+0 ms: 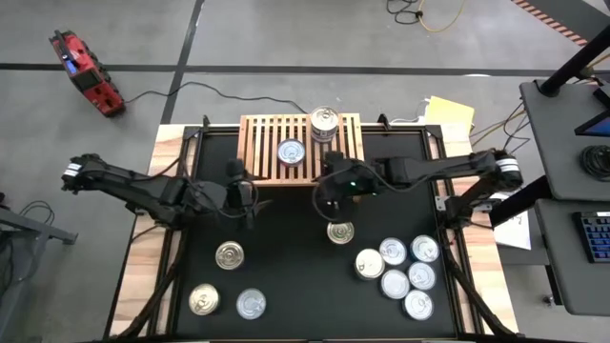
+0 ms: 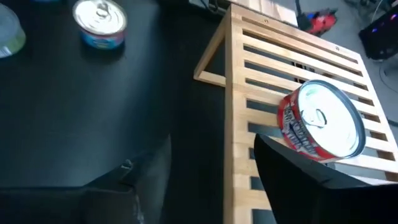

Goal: Stack canned seafood by type on shelf
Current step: Put the red tuna can on the shelf, then put the green tuna can on the shelf

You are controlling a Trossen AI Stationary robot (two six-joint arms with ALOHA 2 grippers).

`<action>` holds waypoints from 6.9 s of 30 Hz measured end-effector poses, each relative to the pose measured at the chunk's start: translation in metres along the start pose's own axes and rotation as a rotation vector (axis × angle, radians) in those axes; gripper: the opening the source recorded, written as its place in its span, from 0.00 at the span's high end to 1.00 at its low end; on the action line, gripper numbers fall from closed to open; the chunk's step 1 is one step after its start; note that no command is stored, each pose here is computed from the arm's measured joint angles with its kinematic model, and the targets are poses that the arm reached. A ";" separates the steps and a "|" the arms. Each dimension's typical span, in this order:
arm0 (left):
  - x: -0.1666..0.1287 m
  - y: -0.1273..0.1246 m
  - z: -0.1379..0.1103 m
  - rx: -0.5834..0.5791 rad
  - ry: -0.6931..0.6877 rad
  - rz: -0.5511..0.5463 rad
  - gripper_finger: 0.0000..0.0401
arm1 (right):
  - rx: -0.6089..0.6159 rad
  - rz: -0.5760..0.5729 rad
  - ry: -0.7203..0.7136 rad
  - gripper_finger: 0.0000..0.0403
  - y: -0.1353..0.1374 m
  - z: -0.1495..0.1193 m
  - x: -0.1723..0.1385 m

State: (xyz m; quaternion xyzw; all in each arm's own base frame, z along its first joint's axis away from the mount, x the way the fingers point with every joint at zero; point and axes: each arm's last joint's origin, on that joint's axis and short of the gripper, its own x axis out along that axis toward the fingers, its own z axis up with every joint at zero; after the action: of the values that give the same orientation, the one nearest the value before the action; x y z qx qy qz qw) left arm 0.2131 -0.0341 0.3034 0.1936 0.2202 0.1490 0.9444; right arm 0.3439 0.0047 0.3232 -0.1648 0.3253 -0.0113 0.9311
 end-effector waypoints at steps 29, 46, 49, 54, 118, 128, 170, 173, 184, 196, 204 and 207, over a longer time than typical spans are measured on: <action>0.081 0.041 -0.030 -0.052 0.077 -0.183 0.97 | 0.037 -0.023 -0.213 0.84 0.027 -0.047 -0.020; 0.096 0.060 -0.044 -0.035 0.152 -0.056 1.00 | 0.034 -0.023 -0.214 0.78 0.027 -0.047 -0.020; 0.096 0.063 -0.045 -0.039 0.156 -0.046 1.00 | 0.034 -0.023 -0.214 0.78 0.027 -0.047 -0.020; 0.097 0.068 -0.048 -0.034 0.166 -0.029 1.00 | 0.034 -0.024 -0.214 0.81 0.027 -0.047 -0.020; 0.099 0.104 -0.028 0.164 0.179 -0.177 1.00 | 0.031 -0.019 -0.197 0.82 0.029 -0.053 -0.017; 0.110 0.108 -0.035 0.177 0.203 -0.169 1.00 | 0.031 -0.018 -0.193 0.76 0.030 -0.054 -0.016; 0.123 0.129 -0.043 0.016 0.142 -0.105 1.00 | 0.036 -0.014 -0.179 0.80 0.031 -0.059 -0.014; 0.124 0.127 -0.042 0.012 0.109 -0.171 1.00 | 0.036 -0.014 -0.179 0.80 0.031 -0.059 -0.014; 0.105 0.117 -0.024 -0.096 0.029 -0.231 1.00 | 0.075 -0.004 -0.154 0.77 0.034 -0.067 -0.010; 0.067 0.053 -0.007 -0.124 -0.012 -0.225 1.00 | 0.109 0.042 -0.198 0.89 0.055 -0.075 -0.006; 0.041 -0.009 -0.019 -0.185 -0.092 -0.292 1.00 | 0.177 0.109 -0.215 0.95 0.074 -0.071 -0.012; 0.034 -0.029 -0.022 -0.219 -0.148 -0.320 1.00 | 0.209 0.141 -0.218 0.97 0.083 -0.069 -0.014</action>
State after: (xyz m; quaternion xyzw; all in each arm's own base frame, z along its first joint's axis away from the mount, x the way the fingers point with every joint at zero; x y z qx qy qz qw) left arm 0.2375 -0.0406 0.2607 0.0627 0.1606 0.0056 0.9850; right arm 0.2833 0.0638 0.2549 -0.0443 0.2302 0.0383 0.9714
